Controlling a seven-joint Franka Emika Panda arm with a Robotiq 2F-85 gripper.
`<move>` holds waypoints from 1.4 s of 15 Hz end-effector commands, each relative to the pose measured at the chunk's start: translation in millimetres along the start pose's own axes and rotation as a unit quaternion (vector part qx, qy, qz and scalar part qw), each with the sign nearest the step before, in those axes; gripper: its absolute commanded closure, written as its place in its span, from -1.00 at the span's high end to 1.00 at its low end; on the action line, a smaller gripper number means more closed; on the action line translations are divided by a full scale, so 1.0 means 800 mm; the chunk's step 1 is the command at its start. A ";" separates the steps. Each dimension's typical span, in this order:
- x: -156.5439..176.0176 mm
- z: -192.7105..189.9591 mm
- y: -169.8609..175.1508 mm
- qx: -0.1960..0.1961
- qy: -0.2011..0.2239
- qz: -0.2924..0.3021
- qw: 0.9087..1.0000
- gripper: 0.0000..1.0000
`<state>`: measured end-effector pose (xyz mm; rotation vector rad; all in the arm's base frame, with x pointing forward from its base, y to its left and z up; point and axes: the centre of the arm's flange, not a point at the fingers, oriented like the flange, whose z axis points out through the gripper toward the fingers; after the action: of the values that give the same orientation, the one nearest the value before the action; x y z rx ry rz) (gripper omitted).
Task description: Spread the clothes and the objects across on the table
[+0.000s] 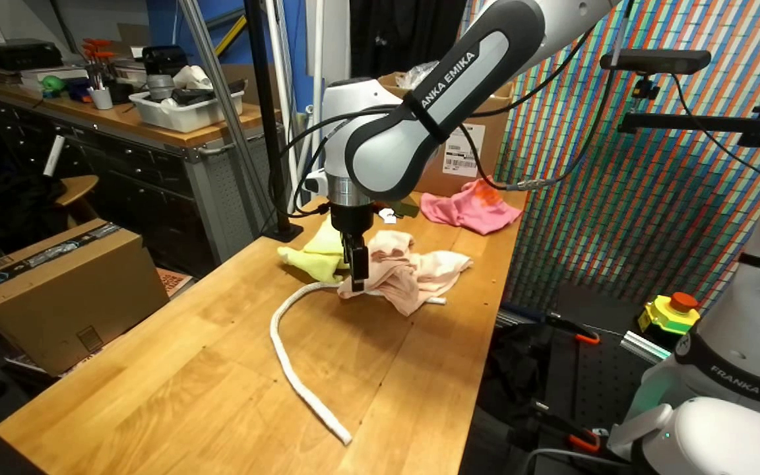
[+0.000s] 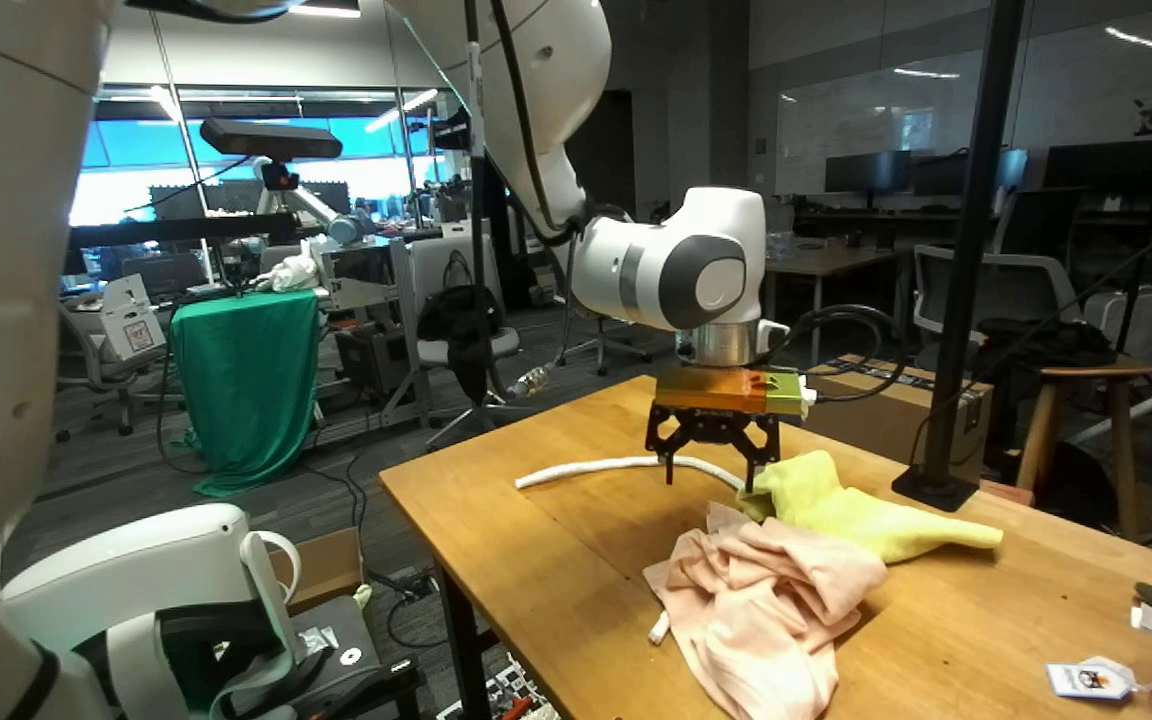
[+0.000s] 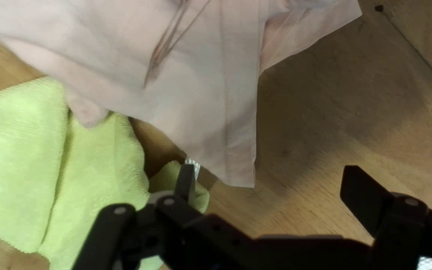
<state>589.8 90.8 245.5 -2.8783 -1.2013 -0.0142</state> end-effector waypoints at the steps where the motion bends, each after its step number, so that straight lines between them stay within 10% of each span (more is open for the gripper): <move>1: 0.010 -0.004 0.007 -0.032 0.006 0.000 0.999 1.00; 21: 0.024 0.023 0.071 -0.109 0.015 -0.027 0.994 1.00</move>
<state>629.0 65.6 229.3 -2.9847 -1.3391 -0.1548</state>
